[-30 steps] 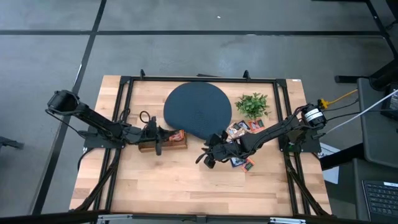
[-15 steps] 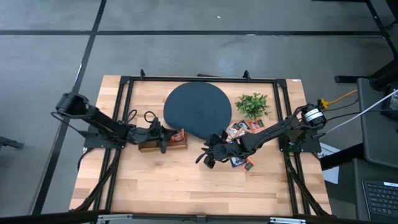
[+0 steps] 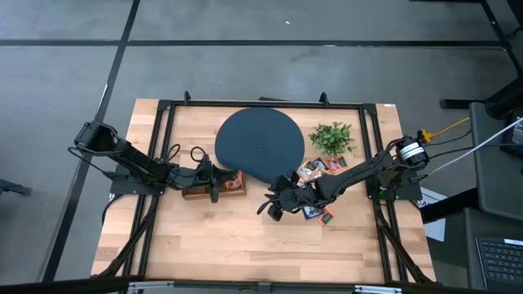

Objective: Pick & Place Tea
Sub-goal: Put the blue tea bag into the middle section of the wooden organizer

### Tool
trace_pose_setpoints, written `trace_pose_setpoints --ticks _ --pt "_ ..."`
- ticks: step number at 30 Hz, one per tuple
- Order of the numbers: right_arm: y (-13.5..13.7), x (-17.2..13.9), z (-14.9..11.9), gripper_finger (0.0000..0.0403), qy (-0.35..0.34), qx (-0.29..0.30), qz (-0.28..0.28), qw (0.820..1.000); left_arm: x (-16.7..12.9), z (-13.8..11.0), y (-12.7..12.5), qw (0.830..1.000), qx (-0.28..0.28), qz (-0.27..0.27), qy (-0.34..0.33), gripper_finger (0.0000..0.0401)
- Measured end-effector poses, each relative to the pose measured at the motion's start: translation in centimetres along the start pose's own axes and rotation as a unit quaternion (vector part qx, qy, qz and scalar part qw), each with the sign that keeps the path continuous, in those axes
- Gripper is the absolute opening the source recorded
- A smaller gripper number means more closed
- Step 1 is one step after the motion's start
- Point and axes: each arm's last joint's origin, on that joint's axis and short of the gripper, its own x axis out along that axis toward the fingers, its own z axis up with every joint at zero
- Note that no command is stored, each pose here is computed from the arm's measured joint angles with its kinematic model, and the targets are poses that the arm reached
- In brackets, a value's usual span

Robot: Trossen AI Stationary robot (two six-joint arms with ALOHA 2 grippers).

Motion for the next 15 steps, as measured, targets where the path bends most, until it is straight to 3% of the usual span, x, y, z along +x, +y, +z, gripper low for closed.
trace_pose_setpoints --ticks 9,15 --pt "0.0 0.0 0.0 0.0118 0.001 0.000 0.001 1.000 0.0 0.2 0.0 1.000 -0.003 0.006 -0.012 0.0113" --pt "-0.4 -0.1 -0.9 0.0117 0.058 -0.014 -0.004 0.998 0.2 1.0 -1.1 0.996 0.005 -0.089 -0.013 0.0115"
